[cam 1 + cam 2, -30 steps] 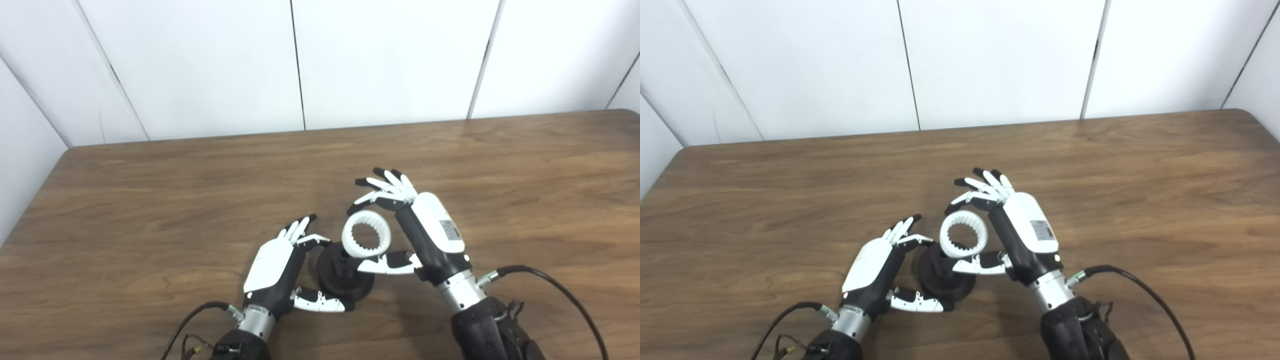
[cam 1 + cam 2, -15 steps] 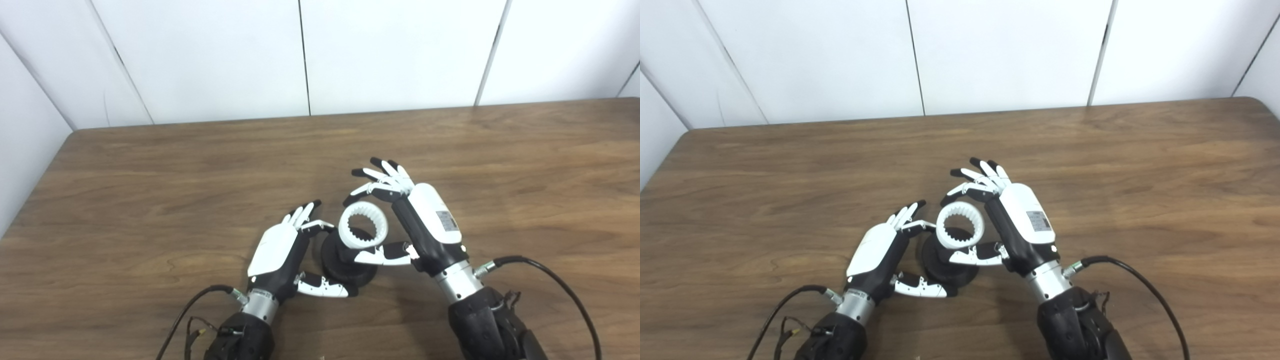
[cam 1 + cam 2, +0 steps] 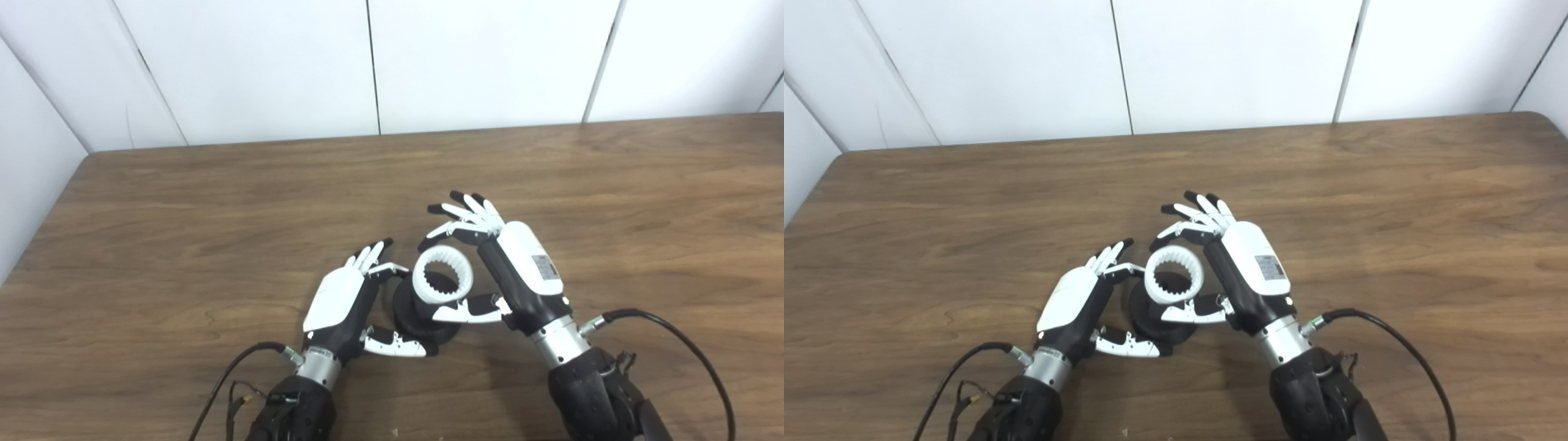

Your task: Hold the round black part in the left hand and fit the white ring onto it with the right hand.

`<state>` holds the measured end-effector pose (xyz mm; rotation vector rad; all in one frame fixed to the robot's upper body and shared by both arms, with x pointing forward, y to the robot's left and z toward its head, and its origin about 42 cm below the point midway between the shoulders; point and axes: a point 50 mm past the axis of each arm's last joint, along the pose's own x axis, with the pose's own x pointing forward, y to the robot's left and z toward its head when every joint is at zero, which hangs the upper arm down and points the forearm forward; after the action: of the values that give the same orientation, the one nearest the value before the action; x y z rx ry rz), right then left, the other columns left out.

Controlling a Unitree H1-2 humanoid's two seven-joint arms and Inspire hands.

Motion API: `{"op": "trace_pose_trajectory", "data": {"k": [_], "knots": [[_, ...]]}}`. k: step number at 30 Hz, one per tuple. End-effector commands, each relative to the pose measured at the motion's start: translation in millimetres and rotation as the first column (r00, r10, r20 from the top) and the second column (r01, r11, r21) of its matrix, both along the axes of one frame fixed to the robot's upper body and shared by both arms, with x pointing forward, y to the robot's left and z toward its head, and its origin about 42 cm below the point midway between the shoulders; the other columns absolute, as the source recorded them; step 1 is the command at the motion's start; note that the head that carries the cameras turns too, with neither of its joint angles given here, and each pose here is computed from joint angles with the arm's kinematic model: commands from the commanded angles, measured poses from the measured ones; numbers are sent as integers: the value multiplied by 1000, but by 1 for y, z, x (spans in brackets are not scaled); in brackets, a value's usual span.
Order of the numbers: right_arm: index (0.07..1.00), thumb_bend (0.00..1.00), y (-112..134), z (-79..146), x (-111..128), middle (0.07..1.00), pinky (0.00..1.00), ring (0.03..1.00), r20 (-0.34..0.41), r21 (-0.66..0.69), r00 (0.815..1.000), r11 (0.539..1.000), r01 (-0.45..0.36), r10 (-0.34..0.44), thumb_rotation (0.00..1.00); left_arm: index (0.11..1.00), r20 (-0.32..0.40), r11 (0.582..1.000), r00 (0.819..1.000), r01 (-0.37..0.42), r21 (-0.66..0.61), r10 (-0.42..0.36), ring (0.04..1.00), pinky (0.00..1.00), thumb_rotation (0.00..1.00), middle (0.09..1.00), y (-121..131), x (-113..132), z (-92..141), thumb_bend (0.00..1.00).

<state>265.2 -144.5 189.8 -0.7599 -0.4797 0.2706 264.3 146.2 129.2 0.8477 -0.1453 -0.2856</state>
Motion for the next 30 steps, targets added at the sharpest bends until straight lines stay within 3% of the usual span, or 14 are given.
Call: {"op": "trace_pose_trajectory", "data": {"k": [1,17,30], "knots": [[483,515,6,11,-1,853,1000,954,67,20,997,999,-38,37,146,639,87,1000,996,-3,-6,3,1000,1000,325,1000,-1,8,19,977],[483,515,7,12,-4,847,1000,951,59,6,997,998,-55,55,146,642,88,1000,996,-3,-4,3,1000,1000,330,1000,-1,9,20,967],[484,515,11,0,8,854,1000,961,15,-6,999,999,-42,42,143,641,85,1000,996,1,0,-1,1000,1000,334,1000,-3,8,22,971]]}}
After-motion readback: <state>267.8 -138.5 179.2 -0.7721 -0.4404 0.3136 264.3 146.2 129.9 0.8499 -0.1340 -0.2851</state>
